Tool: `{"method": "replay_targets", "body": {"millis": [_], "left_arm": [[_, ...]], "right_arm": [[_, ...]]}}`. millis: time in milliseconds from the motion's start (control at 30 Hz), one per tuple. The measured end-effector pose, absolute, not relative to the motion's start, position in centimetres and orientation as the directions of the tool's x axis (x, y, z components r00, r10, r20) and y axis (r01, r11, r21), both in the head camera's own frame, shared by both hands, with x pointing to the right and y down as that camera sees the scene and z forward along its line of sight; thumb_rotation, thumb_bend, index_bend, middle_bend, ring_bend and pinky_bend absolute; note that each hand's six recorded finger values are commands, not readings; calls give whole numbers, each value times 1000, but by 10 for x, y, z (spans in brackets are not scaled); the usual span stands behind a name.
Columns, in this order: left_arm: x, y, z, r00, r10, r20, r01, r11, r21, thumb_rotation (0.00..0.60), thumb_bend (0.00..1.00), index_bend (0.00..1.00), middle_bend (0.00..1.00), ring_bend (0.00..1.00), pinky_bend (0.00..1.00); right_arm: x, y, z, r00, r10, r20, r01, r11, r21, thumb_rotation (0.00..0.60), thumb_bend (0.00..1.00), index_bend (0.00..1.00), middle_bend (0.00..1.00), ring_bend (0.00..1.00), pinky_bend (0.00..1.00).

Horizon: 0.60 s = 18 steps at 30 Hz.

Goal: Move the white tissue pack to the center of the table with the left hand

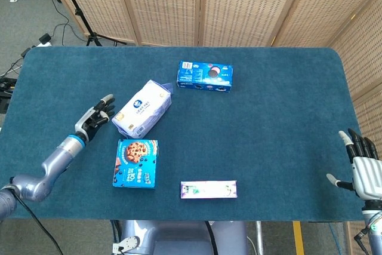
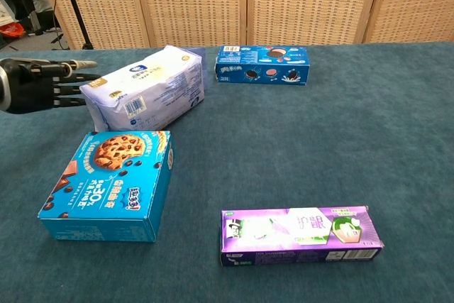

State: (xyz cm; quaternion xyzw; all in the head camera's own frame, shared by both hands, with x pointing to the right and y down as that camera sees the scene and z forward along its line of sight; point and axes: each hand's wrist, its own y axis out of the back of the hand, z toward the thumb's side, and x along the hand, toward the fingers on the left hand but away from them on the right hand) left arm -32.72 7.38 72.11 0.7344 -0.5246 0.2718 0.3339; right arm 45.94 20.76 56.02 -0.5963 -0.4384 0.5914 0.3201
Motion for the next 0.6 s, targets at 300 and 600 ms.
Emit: {"method": "replay_targets", "body": {"millis": [300, 600], "left_arm": [[-287, 71, 729, 362, -583, 727, -932, -250, 263, 600, 1000, 0, 0, 0, 0], [-242, 66, 731, 414, -565, 714, -910, -286, 301, 600, 1000, 0, 0, 0, 0]], "right_arm": [[459, 207, 560, -82, 902, -423, 146, -409, -901, 600, 0, 0, 0, 0, 0], [461, 207, 559, -86, 903, -422, 151, -407, -901, 600, 0, 0, 0, 0, 0]]}}
